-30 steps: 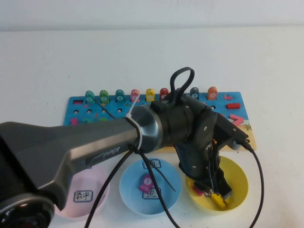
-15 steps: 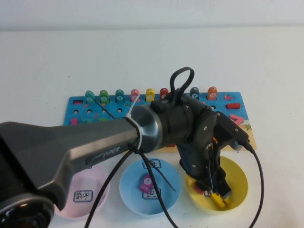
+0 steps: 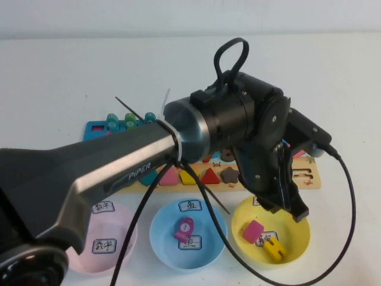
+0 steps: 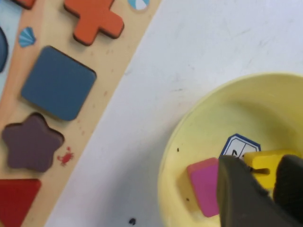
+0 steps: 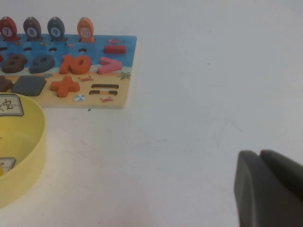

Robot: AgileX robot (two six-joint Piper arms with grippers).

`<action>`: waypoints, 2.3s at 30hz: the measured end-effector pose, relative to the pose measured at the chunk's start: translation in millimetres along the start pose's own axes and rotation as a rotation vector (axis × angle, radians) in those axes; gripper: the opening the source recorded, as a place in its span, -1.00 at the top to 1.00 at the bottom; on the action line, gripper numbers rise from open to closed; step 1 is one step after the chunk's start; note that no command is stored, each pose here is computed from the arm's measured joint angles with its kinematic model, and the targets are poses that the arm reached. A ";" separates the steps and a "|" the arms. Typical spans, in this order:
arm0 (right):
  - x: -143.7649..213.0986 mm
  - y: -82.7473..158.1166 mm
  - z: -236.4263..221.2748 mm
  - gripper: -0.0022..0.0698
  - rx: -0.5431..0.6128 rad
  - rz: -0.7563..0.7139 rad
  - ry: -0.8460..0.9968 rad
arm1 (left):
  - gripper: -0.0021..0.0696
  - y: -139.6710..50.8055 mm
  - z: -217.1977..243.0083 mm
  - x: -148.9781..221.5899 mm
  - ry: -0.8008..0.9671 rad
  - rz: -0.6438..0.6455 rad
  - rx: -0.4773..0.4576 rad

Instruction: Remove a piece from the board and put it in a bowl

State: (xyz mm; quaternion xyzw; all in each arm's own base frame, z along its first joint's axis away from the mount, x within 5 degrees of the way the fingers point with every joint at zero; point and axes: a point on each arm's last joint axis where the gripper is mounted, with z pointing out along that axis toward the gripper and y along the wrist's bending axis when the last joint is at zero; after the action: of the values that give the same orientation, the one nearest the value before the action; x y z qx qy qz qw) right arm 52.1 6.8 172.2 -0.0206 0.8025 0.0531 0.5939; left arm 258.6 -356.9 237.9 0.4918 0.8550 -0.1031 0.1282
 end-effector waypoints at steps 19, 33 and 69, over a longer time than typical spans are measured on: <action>0.0 0.0 0.0 0.99 0.000 0.000 0.000 | 0.94 -2.6 -134.7 70.5 -0.262 -0.005 -0.208; 0.0 0.0 0.0 0.99 0.000 0.000 0.000 | 0.95 -12.3 -174.5 211.0 -0.610 -0.135 -0.299; 0.0 0.0 0.0 0.99 0.000 0.000 0.000 | 0.95 -30.3 -150.7 297.2 -0.941 0.045 -0.259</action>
State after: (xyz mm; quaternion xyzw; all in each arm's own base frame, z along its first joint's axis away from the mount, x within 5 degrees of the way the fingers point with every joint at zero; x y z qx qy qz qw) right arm 52.1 6.8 172.2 -0.0206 0.8025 0.0531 0.5939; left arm 70.9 -84.2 286.6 0.3902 0.6993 -0.2043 0.5630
